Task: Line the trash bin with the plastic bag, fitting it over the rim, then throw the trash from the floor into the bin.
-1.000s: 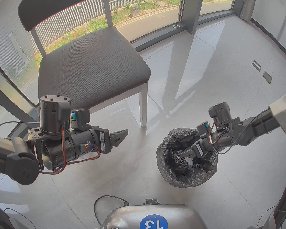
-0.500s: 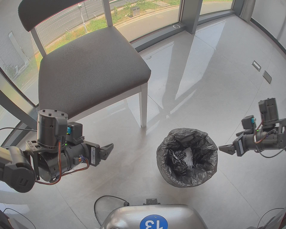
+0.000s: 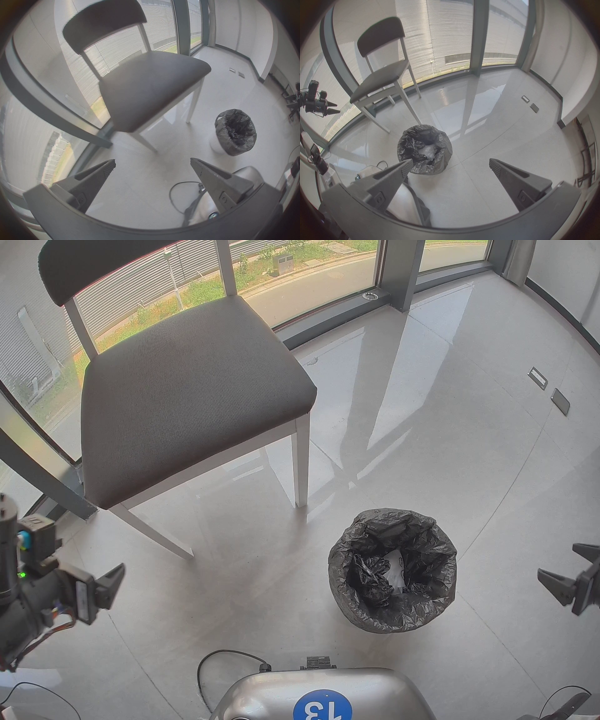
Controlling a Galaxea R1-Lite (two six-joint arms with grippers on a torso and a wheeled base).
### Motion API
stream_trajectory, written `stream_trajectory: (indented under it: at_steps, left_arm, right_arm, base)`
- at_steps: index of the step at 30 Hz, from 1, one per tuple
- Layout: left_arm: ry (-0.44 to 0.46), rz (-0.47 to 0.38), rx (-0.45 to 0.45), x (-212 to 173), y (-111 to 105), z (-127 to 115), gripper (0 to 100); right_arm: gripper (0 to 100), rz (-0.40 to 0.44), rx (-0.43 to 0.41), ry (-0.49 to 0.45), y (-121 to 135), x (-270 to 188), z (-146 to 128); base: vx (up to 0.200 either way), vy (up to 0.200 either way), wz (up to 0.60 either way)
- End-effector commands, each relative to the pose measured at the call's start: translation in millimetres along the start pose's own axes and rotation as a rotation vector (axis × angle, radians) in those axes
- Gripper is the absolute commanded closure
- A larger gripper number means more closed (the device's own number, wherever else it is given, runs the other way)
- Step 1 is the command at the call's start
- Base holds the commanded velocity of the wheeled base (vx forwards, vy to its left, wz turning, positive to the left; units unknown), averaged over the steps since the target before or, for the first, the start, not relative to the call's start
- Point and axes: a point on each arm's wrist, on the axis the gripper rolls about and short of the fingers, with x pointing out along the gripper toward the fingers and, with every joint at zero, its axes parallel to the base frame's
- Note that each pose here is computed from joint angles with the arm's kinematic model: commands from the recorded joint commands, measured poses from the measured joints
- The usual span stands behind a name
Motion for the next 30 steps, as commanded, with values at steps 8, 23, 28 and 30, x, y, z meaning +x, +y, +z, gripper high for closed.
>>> stream_trajectory:
  at_steps: [8, 23, 28, 30]
  left_arm:
    - [-0.121, 0.401, -0.065, -142.7, 96.3, -88.6, 0]
    - [-0.071, 0.677, -0.208, -208.0, 59.4, -165.7, 0]
    - [-0.074, 0.421, -0.226, -189.4, 44.0, -185.3, 0]
    - [-0.114, 0.339, -0.268, -174.4, 41.8, -182.5, 0]
  right_arm:
    - [0, 0.011, 0.098, -0.274, 21.4, -84.2, -109.0]
    - [0, -0.124, 0.077, -0.375, 20.8, -76.2, -131.0]
    - [0, -0.190, 0.062, -0.354, 20.5, -70.2, -140.0]
    - [0, -0.216, 0.071, -0.363, 20.7, -71.1, -141.0]
  base:
    - [0.000, 0.000, 0.00]
    - [0.000, 0.000, 0.00]
    - [0.000, 0.000, 0.00]
    - [0.000, 0.000, 0.00]
